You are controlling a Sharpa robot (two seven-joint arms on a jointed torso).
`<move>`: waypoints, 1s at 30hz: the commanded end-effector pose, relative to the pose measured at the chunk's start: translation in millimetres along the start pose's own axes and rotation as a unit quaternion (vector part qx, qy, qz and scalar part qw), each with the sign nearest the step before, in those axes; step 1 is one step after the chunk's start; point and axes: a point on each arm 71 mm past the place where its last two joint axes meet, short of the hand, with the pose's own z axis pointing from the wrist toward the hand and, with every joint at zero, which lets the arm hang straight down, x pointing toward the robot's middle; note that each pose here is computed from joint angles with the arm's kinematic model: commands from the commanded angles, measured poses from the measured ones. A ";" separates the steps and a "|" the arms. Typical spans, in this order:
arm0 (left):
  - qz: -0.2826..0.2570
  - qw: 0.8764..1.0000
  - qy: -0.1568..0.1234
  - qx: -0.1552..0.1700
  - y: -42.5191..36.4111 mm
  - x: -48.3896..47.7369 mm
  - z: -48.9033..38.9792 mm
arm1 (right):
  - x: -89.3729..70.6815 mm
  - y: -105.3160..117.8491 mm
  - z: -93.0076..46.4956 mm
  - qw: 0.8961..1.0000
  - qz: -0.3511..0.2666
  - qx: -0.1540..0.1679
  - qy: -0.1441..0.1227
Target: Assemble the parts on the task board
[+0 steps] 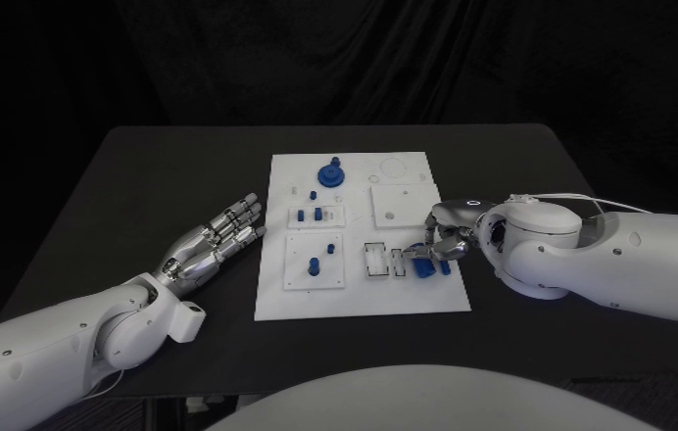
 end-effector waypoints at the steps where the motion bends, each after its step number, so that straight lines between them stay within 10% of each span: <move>1: -0.009 0.999 0.005 0.031 -3.5 2.0 0.6 | 3.4 -0.7 2.1 1.000 -0.009 0.005 0.008; 30: -0.016 1.000 0.009 0.021 2.8 4.7 -0.8 | 26.2 8.9 12.9 0.997 -0.020 -0.007 0.070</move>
